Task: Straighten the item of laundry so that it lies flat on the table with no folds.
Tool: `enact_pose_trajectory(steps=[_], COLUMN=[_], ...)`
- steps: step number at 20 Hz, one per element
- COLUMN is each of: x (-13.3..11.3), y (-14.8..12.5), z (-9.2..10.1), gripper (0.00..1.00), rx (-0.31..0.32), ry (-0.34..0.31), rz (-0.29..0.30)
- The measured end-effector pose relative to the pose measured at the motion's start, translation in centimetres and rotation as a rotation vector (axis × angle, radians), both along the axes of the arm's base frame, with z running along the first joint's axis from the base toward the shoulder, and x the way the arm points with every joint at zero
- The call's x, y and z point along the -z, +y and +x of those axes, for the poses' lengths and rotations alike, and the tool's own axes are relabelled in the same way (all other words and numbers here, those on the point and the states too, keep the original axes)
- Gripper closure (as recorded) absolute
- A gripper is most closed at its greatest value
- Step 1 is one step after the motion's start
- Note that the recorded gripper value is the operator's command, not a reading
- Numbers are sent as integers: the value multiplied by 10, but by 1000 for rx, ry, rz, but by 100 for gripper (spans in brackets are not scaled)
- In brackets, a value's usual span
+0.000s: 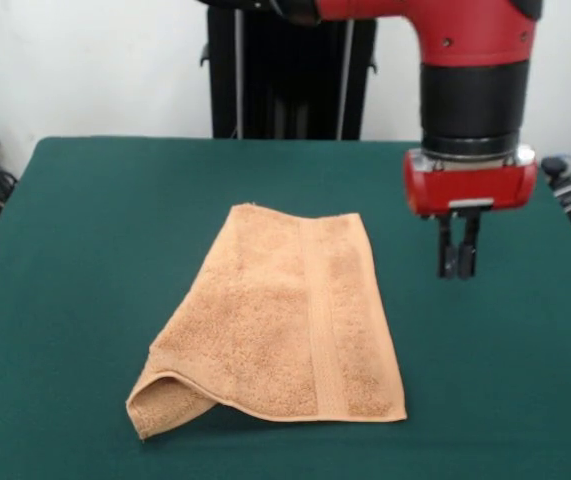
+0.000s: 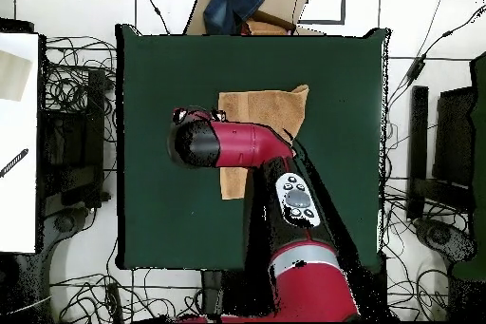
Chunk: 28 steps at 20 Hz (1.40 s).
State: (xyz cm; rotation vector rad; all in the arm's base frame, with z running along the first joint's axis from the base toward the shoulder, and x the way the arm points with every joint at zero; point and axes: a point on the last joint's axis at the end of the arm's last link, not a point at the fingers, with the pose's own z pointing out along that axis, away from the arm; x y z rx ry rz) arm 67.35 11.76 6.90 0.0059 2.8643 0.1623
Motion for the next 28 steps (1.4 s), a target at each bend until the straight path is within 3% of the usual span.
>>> enact_pose_trajectory(steps=[8,18,28], x=[9,9,37], y=[-25,-25,-32], z=[0,-1,-9], gripper=[100,100,100], rx=[41,41,61], ry=[-3,0,11], rz=[2,1,10])
